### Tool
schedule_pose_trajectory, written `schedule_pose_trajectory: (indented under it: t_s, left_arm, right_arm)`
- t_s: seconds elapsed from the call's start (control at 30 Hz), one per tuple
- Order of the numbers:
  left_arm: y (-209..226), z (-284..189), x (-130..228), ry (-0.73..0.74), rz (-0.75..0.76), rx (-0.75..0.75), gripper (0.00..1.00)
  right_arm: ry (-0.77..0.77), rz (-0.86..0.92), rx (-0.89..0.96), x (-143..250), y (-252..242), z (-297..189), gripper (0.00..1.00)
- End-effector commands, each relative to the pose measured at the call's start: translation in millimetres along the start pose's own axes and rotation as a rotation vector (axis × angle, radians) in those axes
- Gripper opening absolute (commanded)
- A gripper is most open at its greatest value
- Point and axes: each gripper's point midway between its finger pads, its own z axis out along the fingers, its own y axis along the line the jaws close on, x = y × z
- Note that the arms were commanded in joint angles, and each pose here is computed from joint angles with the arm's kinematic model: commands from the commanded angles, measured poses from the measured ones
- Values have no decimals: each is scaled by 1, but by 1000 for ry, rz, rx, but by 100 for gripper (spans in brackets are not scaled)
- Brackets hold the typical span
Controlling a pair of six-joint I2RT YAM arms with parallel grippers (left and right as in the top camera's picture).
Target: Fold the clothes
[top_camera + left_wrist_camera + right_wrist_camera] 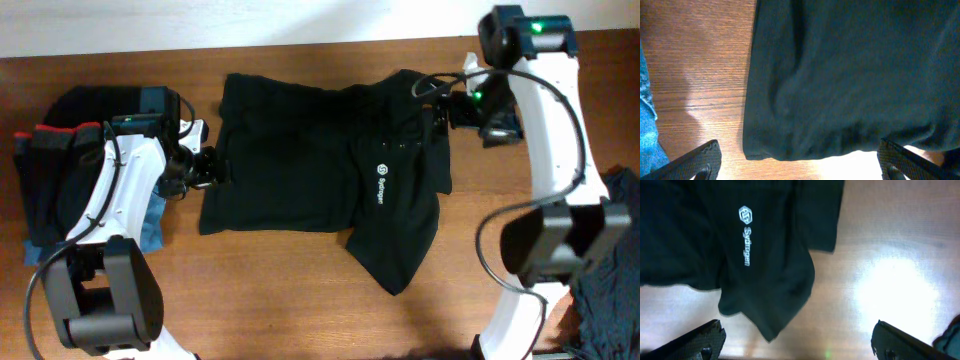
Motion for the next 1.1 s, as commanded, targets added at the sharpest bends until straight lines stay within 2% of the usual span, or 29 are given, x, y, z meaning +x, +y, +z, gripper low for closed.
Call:
schedule_pose_trajectory:
  t_s: [0.0,0.13,0.33,0.6,0.8,1.07]
  left_arm:
    - [-3,-9,-2,-22,18,2,99]
    - [-2,-5,3,-6,15,-2,99]
    - [10,14,27,66,5,-41,99]
    - [14,35,43,91,1,-38,99]
    - [2,47,46,81,15,22,99]
    - [-10,63,62,108,57,27,99]
  right_arm:
    - [-36,72,-19,28,-21,-25,99]
    - [16,147,-45,56,-43,-19,99]
    - [125,58,-251,76,-19,21,99]
    - [171,32,-325,87,-3,93,100]
    - [168,56,-357,99,-3,140,92]
    - [201,95,-355,118,-6,166,91]
